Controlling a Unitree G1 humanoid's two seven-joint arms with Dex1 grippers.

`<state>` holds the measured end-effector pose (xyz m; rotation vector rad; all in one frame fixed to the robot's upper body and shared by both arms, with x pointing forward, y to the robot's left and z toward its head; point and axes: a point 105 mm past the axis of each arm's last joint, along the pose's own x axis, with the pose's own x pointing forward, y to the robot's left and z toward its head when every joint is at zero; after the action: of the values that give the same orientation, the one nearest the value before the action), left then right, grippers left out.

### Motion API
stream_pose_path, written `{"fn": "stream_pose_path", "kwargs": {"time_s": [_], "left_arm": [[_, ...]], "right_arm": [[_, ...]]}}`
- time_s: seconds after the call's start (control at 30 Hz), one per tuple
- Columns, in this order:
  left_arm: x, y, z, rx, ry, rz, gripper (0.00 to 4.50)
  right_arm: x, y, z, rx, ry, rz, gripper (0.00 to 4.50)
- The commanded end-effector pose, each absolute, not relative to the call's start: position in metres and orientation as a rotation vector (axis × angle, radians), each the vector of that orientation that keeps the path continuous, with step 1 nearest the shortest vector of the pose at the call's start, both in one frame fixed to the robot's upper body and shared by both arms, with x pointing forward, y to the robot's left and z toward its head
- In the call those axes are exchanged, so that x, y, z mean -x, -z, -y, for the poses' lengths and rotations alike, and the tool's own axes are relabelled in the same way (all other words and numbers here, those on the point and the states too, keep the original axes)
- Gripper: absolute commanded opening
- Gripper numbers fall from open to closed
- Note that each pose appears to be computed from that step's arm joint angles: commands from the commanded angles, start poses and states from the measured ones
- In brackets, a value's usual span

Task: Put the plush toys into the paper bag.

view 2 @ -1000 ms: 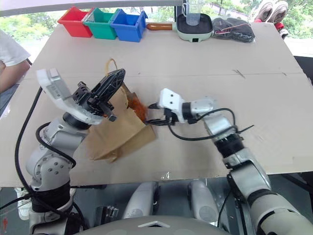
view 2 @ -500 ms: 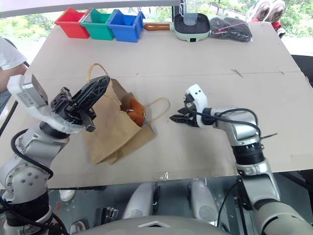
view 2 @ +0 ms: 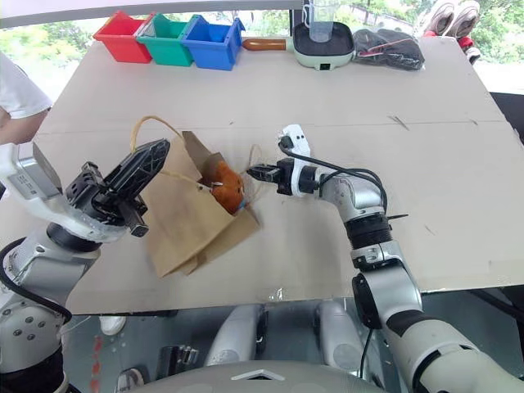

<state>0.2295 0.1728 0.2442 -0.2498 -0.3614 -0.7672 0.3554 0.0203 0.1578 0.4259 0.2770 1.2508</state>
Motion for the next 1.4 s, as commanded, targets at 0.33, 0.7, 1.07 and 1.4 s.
{"fn": "stream_pose_path", "kwargs": {"time_s": [0.33, 0.7, 1.07, 1.4], "left_arm": [[-0.265, -0.29, -0.216, 0.216, 0.697, 0.552, 0.0], [-0.355, -0.252, -0.164, 0.169, 0.844, 0.387, 0.0], [-0.322, -0.246, -0.195, 0.245, 1.034, 0.261, 4.06], [-0.283, -0.185, -0.165, 0.124, 1.09, 0.095, 4.43]], "right_arm": [[-0.277, -0.323, 0.016, -0.483, -1.522, 0.265, 0.04], [-0.311, -0.264, 0.055, -0.241, -1.072, 0.12, 0.04], [-0.269, -0.243, 0.109, 0.023, -1.074, -0.075, 2.35], [-0.25, -0.212, 0.127, 0.136, -1.023, -0.174, 2.35]]}}
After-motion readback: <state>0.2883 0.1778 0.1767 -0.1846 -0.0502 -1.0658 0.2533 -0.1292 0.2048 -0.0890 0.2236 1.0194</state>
